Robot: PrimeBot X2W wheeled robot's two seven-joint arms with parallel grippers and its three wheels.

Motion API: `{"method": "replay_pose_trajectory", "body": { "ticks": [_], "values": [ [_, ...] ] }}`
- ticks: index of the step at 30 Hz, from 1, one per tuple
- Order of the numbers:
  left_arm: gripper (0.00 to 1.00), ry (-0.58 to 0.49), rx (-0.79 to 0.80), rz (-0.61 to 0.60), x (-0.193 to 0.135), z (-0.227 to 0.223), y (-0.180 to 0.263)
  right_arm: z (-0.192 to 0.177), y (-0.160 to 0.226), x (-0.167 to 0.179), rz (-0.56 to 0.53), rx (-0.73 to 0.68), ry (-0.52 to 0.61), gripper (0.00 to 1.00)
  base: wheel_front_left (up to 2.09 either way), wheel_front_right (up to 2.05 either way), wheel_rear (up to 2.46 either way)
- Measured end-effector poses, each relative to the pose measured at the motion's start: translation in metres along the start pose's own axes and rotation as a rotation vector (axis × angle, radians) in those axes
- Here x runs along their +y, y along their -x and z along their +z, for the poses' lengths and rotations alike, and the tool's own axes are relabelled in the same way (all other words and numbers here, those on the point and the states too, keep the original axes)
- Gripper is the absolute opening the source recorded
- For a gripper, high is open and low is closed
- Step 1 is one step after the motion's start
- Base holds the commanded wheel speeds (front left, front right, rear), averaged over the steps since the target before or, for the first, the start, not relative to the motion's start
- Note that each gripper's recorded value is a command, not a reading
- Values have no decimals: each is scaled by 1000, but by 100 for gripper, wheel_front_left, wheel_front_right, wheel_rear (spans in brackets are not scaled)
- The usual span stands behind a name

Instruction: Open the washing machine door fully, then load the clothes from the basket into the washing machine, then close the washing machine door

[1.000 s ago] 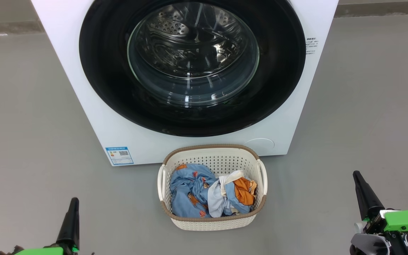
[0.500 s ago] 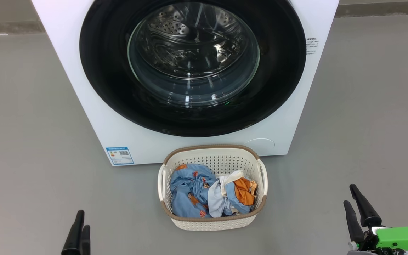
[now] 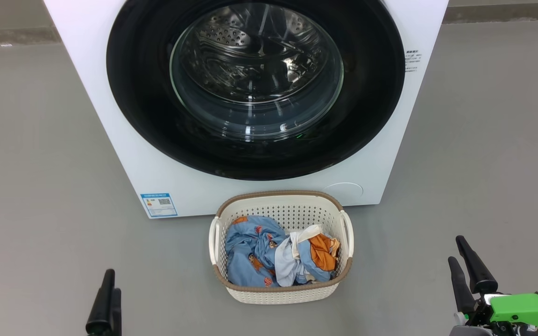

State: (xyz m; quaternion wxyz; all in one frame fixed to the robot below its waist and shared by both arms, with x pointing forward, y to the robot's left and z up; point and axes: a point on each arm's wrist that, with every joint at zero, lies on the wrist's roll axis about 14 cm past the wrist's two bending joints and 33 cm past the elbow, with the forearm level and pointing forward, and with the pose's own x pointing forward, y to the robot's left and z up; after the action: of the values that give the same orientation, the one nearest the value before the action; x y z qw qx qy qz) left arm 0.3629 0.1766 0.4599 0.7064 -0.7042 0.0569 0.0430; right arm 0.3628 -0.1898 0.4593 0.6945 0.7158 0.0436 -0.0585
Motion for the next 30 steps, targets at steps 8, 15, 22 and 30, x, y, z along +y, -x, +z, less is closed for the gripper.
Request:
{"method": "replay_pose_trajectory", "body": {
  "ticks": [8, 15, 22, 30],
  "values": [
    [100, -46, -3, -37, -13, 0, -5, -3, -5, 15, 44, 1, 24, 100, 0, 0, 0],
    [100, -116, -3, -47, -17, -1, -5, -7, -7, 25, 71, 8, 88, 100, 0, 0, 0],
    [100, -207, 8, -52, -18, -3, -7, -12, -11, 33, 96, 25, 183, 100, 0, 0, 0],
    [100, -349, 0, -59, -21, -1, -10, -14, -13, 35, 106, 28, 308, 100, 0, 0, 0]
  ]
}}
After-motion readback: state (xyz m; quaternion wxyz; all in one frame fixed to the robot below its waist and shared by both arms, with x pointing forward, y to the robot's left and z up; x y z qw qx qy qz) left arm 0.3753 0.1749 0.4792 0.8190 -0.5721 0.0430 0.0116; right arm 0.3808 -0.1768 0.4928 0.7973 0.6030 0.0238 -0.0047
